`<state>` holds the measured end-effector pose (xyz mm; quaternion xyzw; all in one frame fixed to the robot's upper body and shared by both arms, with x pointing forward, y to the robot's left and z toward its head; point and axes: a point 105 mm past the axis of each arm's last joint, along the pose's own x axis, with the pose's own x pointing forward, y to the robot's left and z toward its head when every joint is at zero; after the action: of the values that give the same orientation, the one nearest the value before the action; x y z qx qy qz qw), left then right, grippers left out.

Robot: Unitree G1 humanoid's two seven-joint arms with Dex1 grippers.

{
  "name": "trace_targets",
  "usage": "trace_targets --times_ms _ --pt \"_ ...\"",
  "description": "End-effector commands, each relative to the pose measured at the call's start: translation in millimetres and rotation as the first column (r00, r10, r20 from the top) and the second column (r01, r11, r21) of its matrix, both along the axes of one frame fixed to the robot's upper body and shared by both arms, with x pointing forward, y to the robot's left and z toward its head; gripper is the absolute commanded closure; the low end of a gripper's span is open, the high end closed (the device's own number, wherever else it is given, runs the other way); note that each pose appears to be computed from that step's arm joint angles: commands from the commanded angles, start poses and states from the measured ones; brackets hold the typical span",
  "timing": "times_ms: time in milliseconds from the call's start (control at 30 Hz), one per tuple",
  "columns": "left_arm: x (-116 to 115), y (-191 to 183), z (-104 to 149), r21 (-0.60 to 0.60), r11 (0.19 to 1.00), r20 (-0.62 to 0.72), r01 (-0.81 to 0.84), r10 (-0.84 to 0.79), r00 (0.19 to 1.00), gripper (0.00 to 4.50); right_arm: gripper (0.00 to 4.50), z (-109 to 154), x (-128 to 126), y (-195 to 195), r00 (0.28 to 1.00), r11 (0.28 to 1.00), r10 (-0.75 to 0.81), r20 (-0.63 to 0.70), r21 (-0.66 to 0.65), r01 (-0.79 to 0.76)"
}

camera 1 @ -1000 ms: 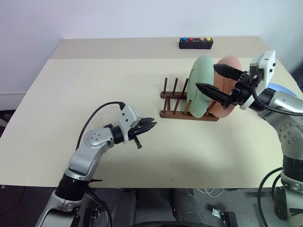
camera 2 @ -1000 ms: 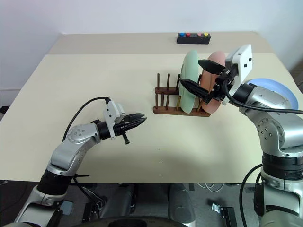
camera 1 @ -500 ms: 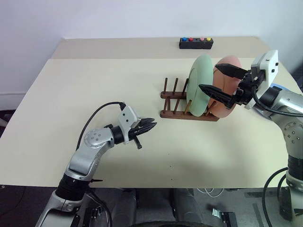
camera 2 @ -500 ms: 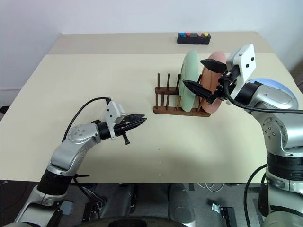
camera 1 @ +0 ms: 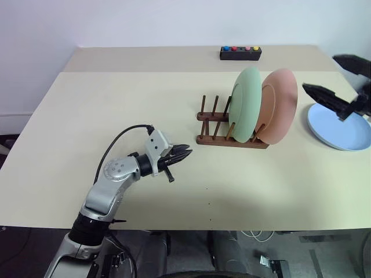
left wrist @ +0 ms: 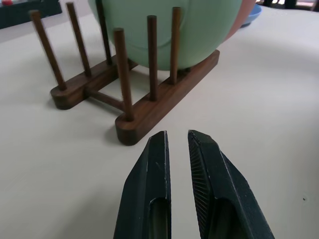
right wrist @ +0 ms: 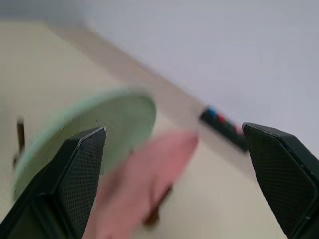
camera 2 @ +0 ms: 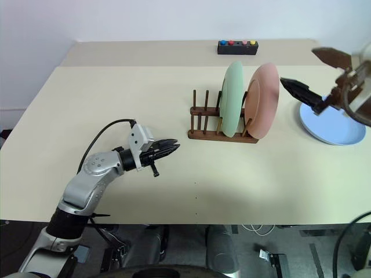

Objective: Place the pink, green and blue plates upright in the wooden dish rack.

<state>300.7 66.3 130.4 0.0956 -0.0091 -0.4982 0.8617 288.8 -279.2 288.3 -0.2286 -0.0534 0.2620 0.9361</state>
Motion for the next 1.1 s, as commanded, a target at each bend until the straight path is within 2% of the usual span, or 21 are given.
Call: trace_targets --times_ms 33,200,400,733,833,1067,1100 --pt "-1 -5 9 -0.011 1.0 0.033 0.028 -0.028 0.999 3.9 0.04 -7 -8 -39 0.991 0.987 -0.127 -0.045 -0.103 0.122" --pt "0 -9 11 -0.018 0.999 0.036 0.048 -0.048 0.998 3.9 0.04 -51 0 -70 0.954 0.955 -0.25 -0.167 -0.207 0.214" --pt "-2 -8 12 -0.014 0.998 0.038 0.054 -0.054 0.998 3.9 0.04 -109 29 -100 0.869 0.901 -0.41 -0.277 -0.272 0.338" --pt "-5 -5 12 -0.013 0.999 0.037 0.044 -0.044 0.998 3.9 0.04 -147 48 -128 0.769 0.839 -0.537 -0.348 -0.318 0.442" --pt "-5 -4 12 -0.009 0.999 0.039 0.038 -0.037 0.999 3.9 0.91 -149 50 -126 0.766 0.846 -0.528 -0.367 -0.306 0.437" --pt "-6 -3 12 -0.002 0.999 0.037 0.038 -0.038 0.999 3.9 4.47 -155 50 -122 0.771 0.852 -0.518 -0.371 -0.306 0.425" --pt "-6 -3 12 -0.001 0.999 0.037 0.039 -0.038 0.999 3.9 4.47 -155 50 -122 0.77 0.849 -0.521 -0.368 -0.309 0.428"
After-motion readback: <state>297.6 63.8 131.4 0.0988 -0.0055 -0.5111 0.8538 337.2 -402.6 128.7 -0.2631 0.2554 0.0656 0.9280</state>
